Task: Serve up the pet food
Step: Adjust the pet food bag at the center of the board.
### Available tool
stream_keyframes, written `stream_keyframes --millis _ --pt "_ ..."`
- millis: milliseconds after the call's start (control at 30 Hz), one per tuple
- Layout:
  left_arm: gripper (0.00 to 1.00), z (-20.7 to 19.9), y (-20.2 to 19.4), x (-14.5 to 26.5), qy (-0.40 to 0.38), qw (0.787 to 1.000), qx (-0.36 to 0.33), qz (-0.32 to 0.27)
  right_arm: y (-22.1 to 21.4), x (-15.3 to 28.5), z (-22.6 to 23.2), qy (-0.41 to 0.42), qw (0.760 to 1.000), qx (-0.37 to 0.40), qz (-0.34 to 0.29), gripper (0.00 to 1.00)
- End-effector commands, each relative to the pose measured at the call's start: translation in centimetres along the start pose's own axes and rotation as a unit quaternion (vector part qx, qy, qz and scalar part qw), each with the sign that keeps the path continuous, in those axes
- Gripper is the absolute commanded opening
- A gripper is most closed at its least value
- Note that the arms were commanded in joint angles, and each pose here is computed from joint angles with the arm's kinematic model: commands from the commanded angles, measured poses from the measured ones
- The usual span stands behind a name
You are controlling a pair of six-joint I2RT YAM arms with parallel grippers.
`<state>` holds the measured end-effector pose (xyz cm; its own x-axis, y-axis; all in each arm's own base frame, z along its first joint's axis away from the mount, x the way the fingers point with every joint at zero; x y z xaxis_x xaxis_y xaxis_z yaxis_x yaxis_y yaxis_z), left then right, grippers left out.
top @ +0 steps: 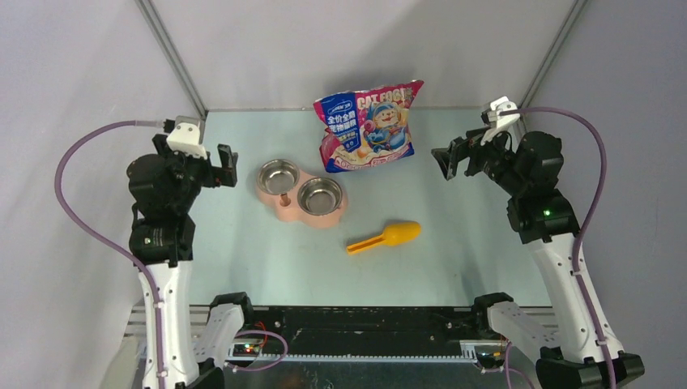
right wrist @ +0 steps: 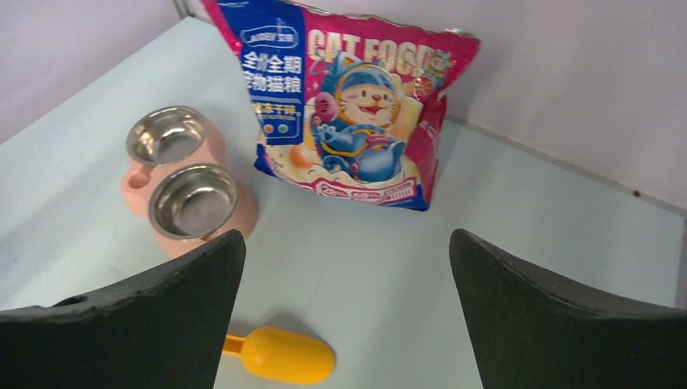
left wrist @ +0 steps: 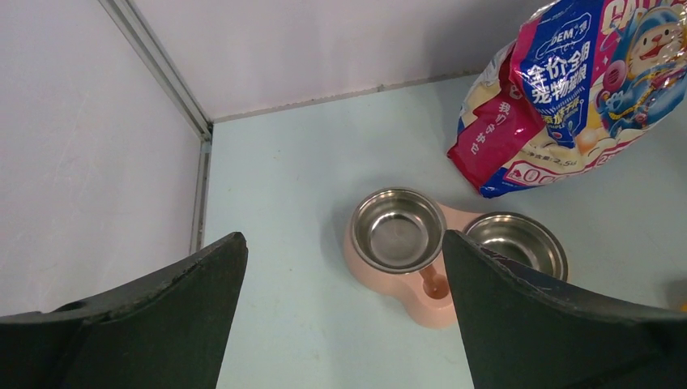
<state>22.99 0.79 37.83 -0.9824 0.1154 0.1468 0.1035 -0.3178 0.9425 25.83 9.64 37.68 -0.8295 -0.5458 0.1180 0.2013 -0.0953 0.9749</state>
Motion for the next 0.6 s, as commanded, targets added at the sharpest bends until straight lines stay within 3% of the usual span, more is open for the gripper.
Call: stream_keyframes --millis 0,300,567 --pt "0.98 0.5 2.0 -1.1 -0.005 0.999 0.014 -0.028 1.2 -0.5 -1.2 -0.045 0.998 -0.001 -0.044 1.0" --pt "0.98 -0.1 2.9 -5.9 -0.032 0.999 0.03 -0.004 -0.3 -1.9 -2.3 -0.061 0.997 -0.017 -0.035 1.0" --pt "0.98 -3.7 5.0 -11.2 -0.096 0.994 0.043 -0.002 -1.6 -3.1 -3.3 -0.072 0.997 -0.021 -0.018 1.0"
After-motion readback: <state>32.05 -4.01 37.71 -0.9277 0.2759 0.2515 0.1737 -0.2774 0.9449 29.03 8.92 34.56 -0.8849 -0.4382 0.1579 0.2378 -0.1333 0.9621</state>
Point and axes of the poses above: each gripper's point midway between its finger pads, its own x axis back along the fingers, its own z axis along the line the jaws close on, y = z × x, the point moved 5 cm from there along x, back along the fingers, and after that the axes turned 10 degrees about -x, right-handed, at the moved point
